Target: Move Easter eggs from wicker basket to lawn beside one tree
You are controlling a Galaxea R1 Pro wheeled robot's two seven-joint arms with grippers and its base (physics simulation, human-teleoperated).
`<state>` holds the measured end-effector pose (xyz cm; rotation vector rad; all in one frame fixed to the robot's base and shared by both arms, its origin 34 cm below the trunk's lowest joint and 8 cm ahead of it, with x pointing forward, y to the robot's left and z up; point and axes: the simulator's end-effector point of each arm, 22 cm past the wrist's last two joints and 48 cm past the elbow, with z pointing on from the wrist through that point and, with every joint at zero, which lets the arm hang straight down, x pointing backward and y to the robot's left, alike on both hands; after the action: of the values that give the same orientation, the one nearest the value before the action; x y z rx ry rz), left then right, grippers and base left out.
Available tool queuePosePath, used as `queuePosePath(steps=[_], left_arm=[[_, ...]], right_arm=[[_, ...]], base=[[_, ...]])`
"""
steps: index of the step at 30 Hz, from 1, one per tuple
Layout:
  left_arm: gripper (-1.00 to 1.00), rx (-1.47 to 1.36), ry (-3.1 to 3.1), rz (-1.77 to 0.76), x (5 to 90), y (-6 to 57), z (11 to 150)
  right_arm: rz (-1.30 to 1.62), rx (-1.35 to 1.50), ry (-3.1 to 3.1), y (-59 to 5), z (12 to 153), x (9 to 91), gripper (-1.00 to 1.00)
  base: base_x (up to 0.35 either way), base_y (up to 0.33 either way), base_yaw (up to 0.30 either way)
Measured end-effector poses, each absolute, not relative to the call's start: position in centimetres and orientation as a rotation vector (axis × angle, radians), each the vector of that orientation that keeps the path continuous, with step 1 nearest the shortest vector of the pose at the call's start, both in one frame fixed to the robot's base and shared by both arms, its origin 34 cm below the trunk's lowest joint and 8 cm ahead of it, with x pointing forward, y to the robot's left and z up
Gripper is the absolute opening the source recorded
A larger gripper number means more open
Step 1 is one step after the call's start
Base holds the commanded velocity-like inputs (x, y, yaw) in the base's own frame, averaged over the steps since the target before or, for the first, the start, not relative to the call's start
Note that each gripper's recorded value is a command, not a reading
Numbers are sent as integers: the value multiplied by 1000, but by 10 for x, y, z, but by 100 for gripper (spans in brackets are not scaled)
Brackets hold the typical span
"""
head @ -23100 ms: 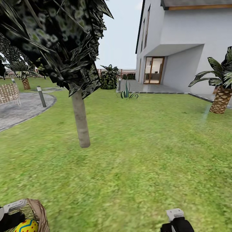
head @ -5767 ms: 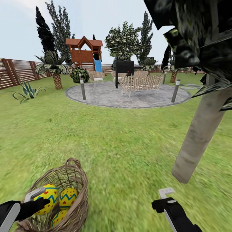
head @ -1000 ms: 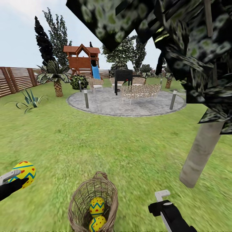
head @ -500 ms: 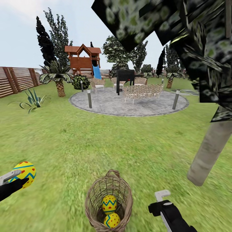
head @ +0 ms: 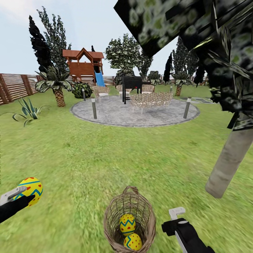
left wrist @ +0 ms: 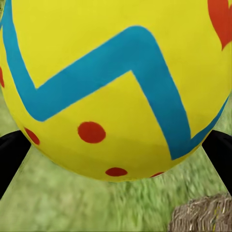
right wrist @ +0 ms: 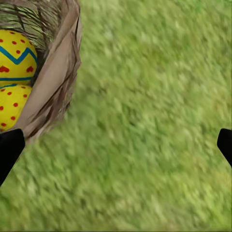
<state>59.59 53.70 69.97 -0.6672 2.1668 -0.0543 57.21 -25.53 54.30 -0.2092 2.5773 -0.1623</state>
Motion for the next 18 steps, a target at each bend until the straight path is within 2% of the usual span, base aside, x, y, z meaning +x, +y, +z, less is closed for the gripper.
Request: queuePosePath(steps=[18], left_arm=[[-100, -669, 2167, -54, 596, 537, 699]], right_arm=[[-168, -210, 2579, -257, 543, 572, 100]], base=[[2, 312, 0]])
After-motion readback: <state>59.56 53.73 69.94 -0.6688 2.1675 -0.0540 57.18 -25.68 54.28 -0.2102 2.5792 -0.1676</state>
